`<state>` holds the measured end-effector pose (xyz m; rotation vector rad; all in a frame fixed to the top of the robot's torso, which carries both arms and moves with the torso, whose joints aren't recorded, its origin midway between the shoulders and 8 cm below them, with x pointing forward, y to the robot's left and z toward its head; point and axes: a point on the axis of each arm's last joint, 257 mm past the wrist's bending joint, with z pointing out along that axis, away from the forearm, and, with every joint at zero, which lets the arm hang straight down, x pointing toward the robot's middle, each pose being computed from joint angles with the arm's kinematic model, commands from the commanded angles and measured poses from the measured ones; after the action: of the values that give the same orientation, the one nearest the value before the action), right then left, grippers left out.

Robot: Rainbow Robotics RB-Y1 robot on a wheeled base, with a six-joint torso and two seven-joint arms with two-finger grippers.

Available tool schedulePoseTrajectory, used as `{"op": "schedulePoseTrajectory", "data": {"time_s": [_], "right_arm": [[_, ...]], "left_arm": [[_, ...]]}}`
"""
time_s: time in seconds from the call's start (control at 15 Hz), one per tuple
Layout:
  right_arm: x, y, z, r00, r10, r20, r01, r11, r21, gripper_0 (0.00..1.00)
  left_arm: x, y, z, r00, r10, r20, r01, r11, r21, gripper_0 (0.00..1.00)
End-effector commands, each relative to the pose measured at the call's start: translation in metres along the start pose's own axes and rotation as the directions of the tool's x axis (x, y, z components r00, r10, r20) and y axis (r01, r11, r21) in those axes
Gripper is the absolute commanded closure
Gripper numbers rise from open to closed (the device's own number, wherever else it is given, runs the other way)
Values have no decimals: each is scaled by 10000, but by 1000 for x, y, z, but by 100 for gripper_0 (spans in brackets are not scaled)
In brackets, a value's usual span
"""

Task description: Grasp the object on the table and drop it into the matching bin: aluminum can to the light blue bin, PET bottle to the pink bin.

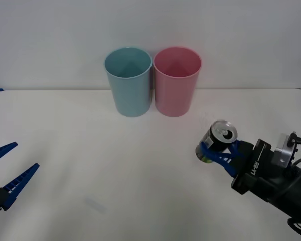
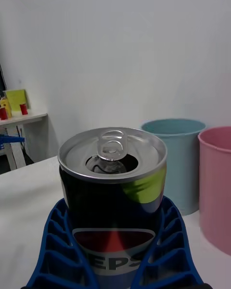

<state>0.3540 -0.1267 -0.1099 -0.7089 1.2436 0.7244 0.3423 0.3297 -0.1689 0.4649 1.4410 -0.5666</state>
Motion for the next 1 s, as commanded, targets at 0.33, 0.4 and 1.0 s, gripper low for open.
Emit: {"op": "schedulePoseTrajectory", "data": {"time_s": [0.33, 0.4, 1.0], "right_arm": [[-41, -16, 41, 9991, -420, 103, 426, 9972, -616, 100], [-47, -19, 47, 9993, -356, 130, 364, 9974, -630, 100], [-81, -56, 123, 10000, -54, 44, 59, 9932, -1162, 100]], "left_arm": [[0, 0, 0, 10000, 0, 0, 0, 10000, 0, 0], [0, 0, 0, 10000, 0, 0, 0, 10000, 0, 0], [0, 0, 0, 10000, 0, 0, 0, 10000, 0, 0]]}}
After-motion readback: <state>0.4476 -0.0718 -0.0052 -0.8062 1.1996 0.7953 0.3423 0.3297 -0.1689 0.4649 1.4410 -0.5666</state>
